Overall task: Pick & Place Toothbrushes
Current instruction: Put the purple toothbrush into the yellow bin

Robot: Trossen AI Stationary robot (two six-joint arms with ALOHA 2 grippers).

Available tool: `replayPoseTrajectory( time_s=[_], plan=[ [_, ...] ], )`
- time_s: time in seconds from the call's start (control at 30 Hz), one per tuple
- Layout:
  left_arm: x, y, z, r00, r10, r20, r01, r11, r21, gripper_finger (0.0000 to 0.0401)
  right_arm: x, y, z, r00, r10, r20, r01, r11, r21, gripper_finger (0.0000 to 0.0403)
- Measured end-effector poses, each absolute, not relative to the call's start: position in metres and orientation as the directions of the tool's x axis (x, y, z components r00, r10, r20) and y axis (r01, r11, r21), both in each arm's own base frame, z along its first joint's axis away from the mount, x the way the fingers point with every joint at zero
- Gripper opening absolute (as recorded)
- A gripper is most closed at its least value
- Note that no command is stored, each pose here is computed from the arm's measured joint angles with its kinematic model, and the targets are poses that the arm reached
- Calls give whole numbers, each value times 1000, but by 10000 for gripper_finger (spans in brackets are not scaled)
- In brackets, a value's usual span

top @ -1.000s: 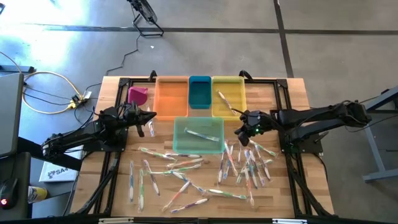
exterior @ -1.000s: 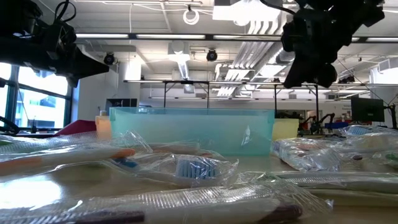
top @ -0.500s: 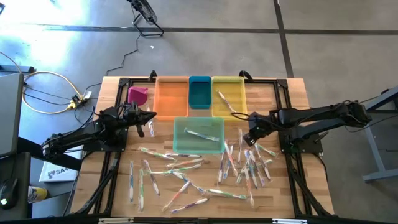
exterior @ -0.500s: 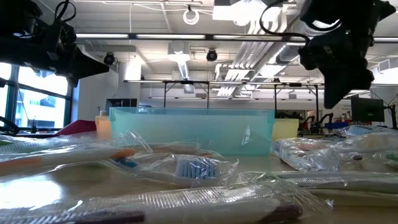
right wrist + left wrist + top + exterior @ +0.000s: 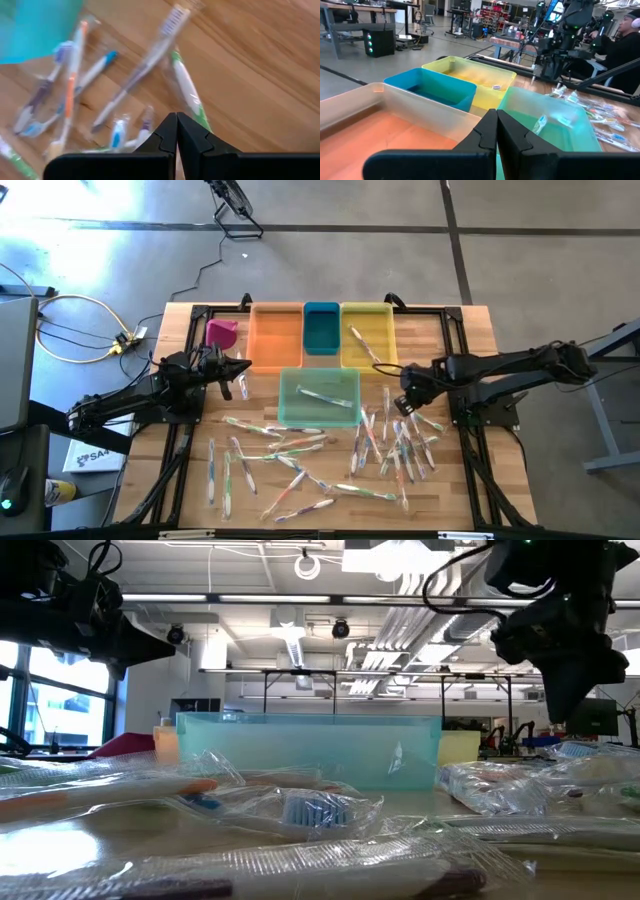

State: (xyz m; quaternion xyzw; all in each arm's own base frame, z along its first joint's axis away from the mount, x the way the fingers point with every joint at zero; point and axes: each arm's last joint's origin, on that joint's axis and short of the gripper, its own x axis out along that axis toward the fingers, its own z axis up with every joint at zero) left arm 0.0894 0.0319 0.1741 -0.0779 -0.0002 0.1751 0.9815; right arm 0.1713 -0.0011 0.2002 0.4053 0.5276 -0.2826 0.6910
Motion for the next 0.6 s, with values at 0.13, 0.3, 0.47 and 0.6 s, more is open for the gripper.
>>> replayPoseTrajectory(
  time_s=[0.13,0.3,0.47,0.6],
  plan=[
    [89,32,174,939,344,-27,-344,926,-153,0,171,1,195,226,49,-973,828,516,218,3],
    [89,32,174,938,344,-27,-344,926,-153,0,173,8,188,162,92,-983,824,536,186,3],
    [89,32,174,937,348,-27,-348,927,-139,0,175,13,184,135,112,-985,825,537,174,3],
    [89,32,174,936,350,-27,-351,928,-124,0,176,13,184,139,114,-984,842,509,178,3]
  ],
)
